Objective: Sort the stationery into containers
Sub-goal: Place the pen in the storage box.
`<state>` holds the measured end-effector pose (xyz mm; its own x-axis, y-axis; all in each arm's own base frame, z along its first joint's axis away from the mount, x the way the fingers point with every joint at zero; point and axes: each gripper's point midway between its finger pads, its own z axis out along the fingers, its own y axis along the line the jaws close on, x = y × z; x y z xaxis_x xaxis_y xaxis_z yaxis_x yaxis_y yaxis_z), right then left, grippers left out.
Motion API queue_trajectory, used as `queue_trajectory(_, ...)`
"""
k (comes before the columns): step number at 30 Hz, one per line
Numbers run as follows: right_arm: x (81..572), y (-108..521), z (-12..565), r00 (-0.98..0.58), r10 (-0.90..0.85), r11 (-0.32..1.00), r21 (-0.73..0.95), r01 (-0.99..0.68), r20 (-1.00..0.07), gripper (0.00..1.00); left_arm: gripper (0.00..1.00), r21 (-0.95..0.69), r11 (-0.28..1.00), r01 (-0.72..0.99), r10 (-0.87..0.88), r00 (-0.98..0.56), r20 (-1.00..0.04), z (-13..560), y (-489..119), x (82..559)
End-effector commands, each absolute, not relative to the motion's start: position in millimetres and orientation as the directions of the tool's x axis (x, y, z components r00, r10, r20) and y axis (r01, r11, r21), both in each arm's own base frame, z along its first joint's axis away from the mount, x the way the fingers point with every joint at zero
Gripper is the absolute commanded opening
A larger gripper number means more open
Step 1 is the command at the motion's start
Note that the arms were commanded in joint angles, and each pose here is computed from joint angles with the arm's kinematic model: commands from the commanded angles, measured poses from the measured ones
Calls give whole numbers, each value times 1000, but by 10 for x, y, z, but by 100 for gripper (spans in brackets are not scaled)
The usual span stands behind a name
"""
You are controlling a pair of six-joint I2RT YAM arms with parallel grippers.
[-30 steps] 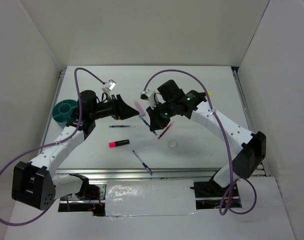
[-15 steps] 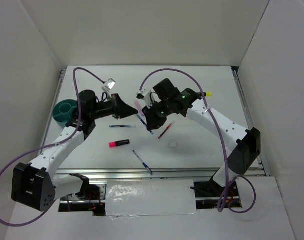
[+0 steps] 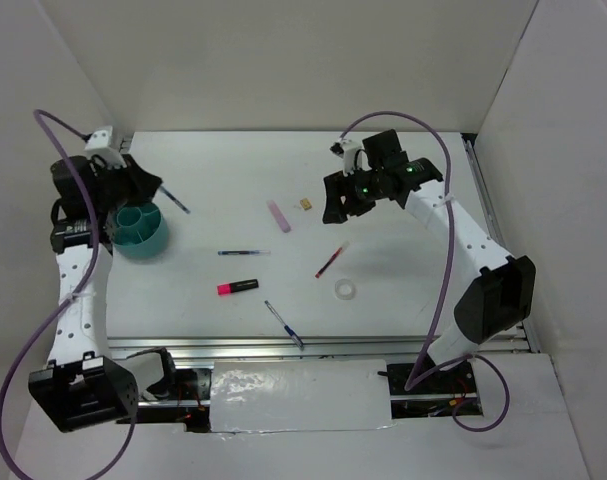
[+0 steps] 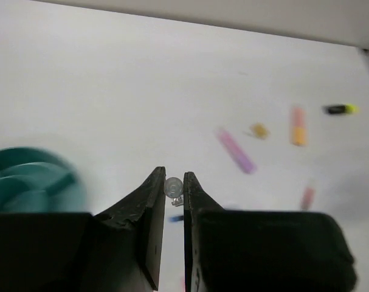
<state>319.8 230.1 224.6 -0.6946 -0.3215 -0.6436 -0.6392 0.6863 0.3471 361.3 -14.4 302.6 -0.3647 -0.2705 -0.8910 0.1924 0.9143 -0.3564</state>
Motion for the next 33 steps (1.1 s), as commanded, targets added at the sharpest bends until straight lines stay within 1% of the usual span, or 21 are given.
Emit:
queue_trajectory(1,3292,2214,2251,-641,-324,730,248,-638,-696,71,0,-68,998,15,-60,-312,-948,3076,639,3579)
queue_trajectory(2,3321,2195,2205,-639,-326,739,234,-632,-696,71,0,-54,998,-37,-63,-306,-950,3100,848,3577)
queue_trajectory(4,3310,2177,2043,-662,-339,744,240,-623,-669,71,0,-18,999,-48,-32,-309,-950,3128,1076,3667)
queue_trajectory(7,3334,2191,1903,-679,-339,749,250,-613,-651,70,0,-45,995,-92,-73,-320,-945,3129,1427,3773)
queue_trajectory(9,3328,2181,1817,-694,-335,760,254,-599,-637,70,0,-52,994,-92,-79,-320,-944,3156,1530,3883)
queue_trajectory(13,3335,2171,1706,-702,-339,766,249,-592,-626,70,0,-42,996,-78,-66,-326,-943,3121,1600,4014)
queue_trajectory(17,3340,2157,1648,-706,-341,770,246,-589,-621,70,0,-55,996,-65,-75,-367,-927,2961,1627,4080)
queue_trajectory(27,3295,2201,1470,-725,-372,762,255,-595,-580,69,0,-63,996,-60,-83,-436,-896,2575,1517,4052)
queue_trajectory(28,3286,2216,1453,-723,-378,761,250,-598,-579,69,2,-57,996,-62,-79,-439,-895,2542,1519,4046)
queue_trajectory(29,3256,2242,1417,-720,-390,757,245,-605,-574,69,11,-56,997,-62,-78,-446,-892,2505,1504,4028)
queue_trajectory(30,3192,2328,1393,-707,-416,742,236,-627,-572,69,15,-58,997,-58,-78,-456,-887,2439,1480,4018)
queue_trajectory(31,3166,2375,1373,-696,-432,734,225,-641,-574,69,21,-54,997,-63,-77,-459,-885,2406,1481,4016)
queue_trajectory(33,3058,2525,1317,-665,-486,706,193,-681,-567,69,26,-54,997,-58,-75,-472,-878,2316,1441,3999)
